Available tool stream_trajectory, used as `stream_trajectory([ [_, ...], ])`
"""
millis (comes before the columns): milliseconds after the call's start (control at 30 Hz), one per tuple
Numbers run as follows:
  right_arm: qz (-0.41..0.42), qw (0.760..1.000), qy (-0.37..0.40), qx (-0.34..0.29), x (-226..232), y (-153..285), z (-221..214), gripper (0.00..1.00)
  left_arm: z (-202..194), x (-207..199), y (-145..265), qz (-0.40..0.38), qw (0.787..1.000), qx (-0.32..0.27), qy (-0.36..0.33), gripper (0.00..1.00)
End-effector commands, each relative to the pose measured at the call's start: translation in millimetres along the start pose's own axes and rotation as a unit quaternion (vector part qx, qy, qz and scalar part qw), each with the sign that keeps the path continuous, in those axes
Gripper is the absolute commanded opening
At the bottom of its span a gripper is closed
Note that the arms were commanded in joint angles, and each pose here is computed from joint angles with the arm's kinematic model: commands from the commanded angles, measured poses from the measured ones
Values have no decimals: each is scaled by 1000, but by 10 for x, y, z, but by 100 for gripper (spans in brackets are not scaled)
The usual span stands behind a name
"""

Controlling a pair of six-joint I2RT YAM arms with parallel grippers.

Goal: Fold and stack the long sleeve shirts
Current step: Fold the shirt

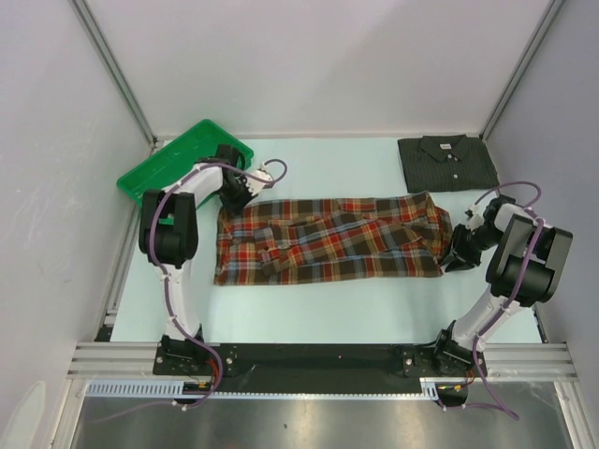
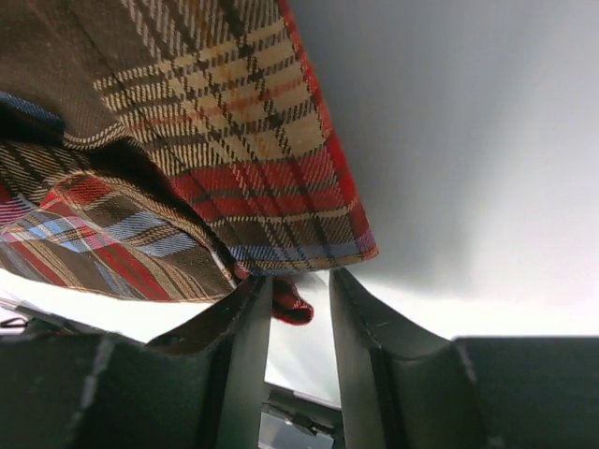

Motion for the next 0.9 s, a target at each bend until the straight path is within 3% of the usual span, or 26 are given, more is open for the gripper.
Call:
stream_trajectory([
  [0, 4, 999, 31, -33, 121, -22, 300, 30, -458, -137, 176, -14, 998, 50, 21, 5],
  [100, 15, 998, 48, -35, 214, -156, 449, 8, -746, -194, 223, -25, 996, 67, 51, 3],
  [167, 14, 997, 57, -42, 274, -200, 568, 0, -817, -199, 288, -22, 996, 66, 60, 2],
  [400, 19, 987, 141, -72, 803, -361, 1007, 0, -1188, -441, 389, -40, 992, 83, 88, 3],
  [700, -31, 957, 266, -114, 1391, -466, 1663, 0, -1259, -461, 427, -52, 982, 55, 171, 18],
  [867, -50, 937, 311, -152, 1720, -471, 2032, 0, -1320, -478, 475, -57, 979, 44, 193, 16],
])
Point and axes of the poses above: each gripper's point midway between its finger pads, its own y axis back along the fingers, its own x axis along the line the jaws close on, z = x × y, the point moved 1 cm from there along y, back along the fingers, and after that the axes turned 3 degrees about y, right-handed, at the moved point
